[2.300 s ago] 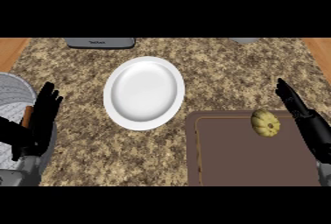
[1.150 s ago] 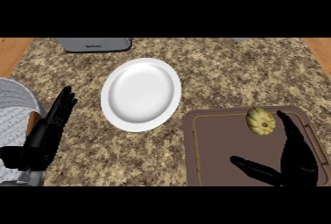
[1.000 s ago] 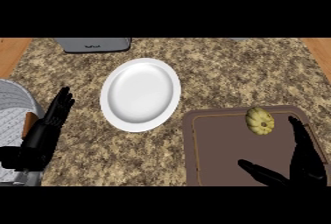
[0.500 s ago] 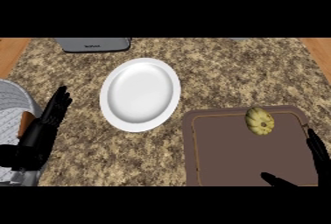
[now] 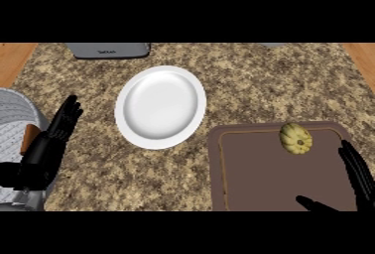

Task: Pick the squash from the tray and place it in the plate

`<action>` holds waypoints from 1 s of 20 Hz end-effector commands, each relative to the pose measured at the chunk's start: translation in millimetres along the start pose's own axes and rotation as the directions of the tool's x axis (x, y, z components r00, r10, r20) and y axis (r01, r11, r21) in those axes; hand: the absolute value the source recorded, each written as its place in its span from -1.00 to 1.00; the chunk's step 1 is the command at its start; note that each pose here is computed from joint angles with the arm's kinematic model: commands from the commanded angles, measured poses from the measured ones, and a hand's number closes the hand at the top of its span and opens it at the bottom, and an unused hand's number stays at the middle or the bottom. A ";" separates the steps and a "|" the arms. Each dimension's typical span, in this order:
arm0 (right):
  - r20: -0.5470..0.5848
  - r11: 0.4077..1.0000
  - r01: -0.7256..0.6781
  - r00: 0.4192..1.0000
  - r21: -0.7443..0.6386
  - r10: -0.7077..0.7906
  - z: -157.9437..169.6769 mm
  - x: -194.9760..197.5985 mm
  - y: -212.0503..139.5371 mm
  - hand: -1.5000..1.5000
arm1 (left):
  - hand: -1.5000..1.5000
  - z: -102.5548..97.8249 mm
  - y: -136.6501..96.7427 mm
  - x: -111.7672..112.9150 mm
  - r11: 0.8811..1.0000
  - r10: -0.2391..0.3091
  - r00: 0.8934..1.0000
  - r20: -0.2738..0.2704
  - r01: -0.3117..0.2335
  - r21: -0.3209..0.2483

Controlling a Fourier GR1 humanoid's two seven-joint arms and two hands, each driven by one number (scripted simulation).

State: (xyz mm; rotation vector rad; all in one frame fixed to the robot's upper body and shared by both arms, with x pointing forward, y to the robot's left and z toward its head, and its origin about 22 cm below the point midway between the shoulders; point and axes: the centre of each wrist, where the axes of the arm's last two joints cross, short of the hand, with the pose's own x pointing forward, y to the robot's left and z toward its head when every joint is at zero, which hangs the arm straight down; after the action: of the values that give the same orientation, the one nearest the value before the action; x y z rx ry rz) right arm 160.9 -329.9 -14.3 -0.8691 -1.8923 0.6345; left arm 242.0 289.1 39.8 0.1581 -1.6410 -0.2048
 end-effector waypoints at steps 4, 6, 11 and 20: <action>-0.090 0.991 -0.122 0.988 0.047 0.126 -21.8 -2.7 -2.4 -1.00 | 0.00 1.0 5.8 -38.5 0.998 0.036 0.992 -0.121 -0.030 0.048; -0.105 0.990 -0.114 0.987 0.087 0.123 -24.6 -2.1 8.2 -1.00 | 0.00 17.3 -8.7 -48.5 0.999 0.035 0.993 -0.113 -0.035 0.004; -0.113 0.989 -0.102 0.987 0.108 0.114 -47.5 5.2 24.1 -1.00 | 0.00 10.5 -3.8 -54.1 0.999 0.036 0.992 -0.124 -0.031 0.038; -0.157 0.978 -0.178 0.969 0.105 0.193 -68.9 -5.4 38.4 -1.00 | 0.00 -5.2 -10.5 -39.6 0.998 0.051 0.991 -0.126 -0.047 0.030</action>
State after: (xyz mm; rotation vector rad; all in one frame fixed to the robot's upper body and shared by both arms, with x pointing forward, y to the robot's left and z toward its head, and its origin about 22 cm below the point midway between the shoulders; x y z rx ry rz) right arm 224.4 -314.7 -4.3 -0.9970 -1.6548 0.7366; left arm 249.0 285.9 35.4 0.1439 -1.6369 -0.2099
